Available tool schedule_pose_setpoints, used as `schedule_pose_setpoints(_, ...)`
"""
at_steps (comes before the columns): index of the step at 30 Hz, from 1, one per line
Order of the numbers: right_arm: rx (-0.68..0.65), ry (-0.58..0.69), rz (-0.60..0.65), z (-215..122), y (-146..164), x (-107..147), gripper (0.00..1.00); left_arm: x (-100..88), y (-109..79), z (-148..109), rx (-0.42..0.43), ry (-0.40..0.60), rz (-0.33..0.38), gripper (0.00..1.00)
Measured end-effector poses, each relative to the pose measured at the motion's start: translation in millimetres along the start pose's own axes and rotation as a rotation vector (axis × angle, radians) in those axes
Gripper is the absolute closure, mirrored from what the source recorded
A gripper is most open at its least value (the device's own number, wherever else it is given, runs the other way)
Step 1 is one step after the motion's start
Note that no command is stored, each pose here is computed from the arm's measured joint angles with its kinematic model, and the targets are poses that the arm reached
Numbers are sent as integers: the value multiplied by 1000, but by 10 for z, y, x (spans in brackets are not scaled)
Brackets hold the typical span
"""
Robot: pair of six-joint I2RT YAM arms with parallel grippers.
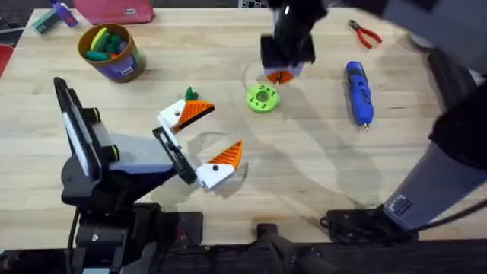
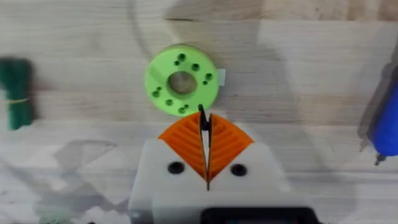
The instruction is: Pick up the gripper from the table and insert it into the empty holder that is missing its gripper. Then pick up a screw, insert it into the mounting hole, and use the screwdriver to tighten it. Finally, clean up the table by picking up the vegetable and placing it into the bucket.
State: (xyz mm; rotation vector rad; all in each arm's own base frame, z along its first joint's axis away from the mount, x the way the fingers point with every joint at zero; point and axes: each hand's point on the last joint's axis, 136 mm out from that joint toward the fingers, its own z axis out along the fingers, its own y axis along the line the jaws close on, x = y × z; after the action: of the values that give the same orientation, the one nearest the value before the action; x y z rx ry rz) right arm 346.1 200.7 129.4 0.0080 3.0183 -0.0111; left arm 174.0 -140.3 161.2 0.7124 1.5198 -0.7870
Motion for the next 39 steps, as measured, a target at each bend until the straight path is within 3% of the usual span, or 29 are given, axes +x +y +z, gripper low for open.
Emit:
schedule_pose_setpoints(8, -79, -127, -134, -803, 207, -104, 995, 0, 0, 0, 0, 0, 0, 15)
schedule_pose_setpoints(16, -165, -258, -426, -1339, 761, 70, 995, 0, 0, 0, 0, 0, 0, 15)
schedule_pose_setpoints(23, -198, -274, -641, -1460, 1178, 474, 995, 0, 0, 0, 0, 0, 0, 15)
schedule_pose_setpoints(39, -198, -296, -1190, -1533, 1635, 1194, 995, 0, 0, 0, 0, 0, 0, 15)
